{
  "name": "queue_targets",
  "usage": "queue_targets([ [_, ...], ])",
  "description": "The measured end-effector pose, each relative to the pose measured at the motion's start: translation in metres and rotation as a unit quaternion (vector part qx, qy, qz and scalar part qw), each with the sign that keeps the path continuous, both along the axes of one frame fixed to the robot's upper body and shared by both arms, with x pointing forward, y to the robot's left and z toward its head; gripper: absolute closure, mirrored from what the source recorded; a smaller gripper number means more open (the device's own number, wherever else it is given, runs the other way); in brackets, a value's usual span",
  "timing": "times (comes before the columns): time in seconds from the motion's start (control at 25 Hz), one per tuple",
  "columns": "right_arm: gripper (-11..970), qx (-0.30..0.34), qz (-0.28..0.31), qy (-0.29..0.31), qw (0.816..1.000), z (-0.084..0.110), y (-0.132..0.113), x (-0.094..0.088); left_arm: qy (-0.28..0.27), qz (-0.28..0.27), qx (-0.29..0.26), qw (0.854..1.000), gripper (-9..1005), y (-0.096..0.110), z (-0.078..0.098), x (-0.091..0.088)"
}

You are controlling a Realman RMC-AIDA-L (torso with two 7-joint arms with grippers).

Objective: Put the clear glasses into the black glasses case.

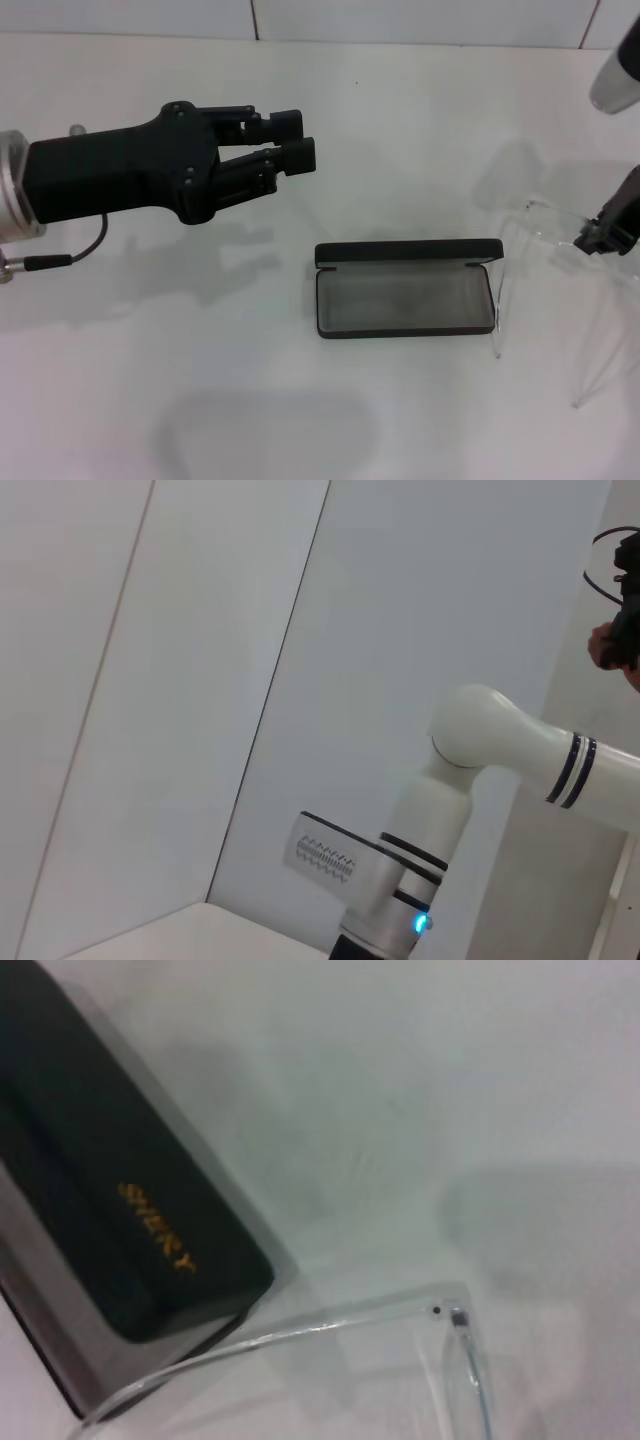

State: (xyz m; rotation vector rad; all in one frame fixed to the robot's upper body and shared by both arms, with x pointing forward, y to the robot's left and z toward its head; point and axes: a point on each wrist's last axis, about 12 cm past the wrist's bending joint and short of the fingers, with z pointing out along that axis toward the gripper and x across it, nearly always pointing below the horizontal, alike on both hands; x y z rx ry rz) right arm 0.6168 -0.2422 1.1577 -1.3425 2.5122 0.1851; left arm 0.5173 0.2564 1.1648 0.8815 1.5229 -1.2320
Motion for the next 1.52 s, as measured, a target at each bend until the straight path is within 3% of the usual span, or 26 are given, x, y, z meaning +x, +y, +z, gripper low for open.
queue_targets([
  [0.2,836,0.005,0.001,-0.007,1.000,0.008,-0.008,-0.010,-0.002,-0.003,0.000,1.000,648,-0.001,0.001,0.001],
  [0.44,837,0.097,0.005,-0.014,0.995,0.036,-0.030,-0.029,-0.005,-0.007,-0.001,1.000,650,-0.003,0.003,0.003],
  [0.68,840,0.193,0.017,-0.044,0.980,0.060,-0.053,-0.044,-0.013,-0.035,-0.020,0.999,651,-0.008,0.010,0.000],
  [0.8,841,0.281,0.050,-0.089,0.954,0.070,-0.059,-0.054,-0.026,-0.074,-0.053,0.996,652,-0.013,0.019,-0.006],
  [0.96,841,0.353,0.094,-0.118,0.923,0.071,-0.049,-0.063,-0.041,-0.122,-0.088,0.988,666,-0.028,0.028,-0.010],
  [1.2,841,0.448,0.165,-0.101,0.873,0.061,-0.017,-0.060,-0.045,-0.158,-0.103,0.981,708,-0.044,0.033,-0.010],
  [1.32,841,0.469,0.179,-0.088,0.860,0.054,-0.003,-0.054,-0.042,-0.166,-0.107,0.979,729,-0.050,0.031,-0.008],
  [1.44,840,0.486,0.194,-0.074,0.849,0.048,0.013,-0.048,-0.040,-0.172,-0.109,0.978,891,-0.054,0.028,-0.006],
  [1.52,840,0.491,0.196,-0.074,0.846,0.048,0.016,-0.046,-0.039,-0.172,-0.110,0.978,891,-0.055,0.026,-0.005],
])
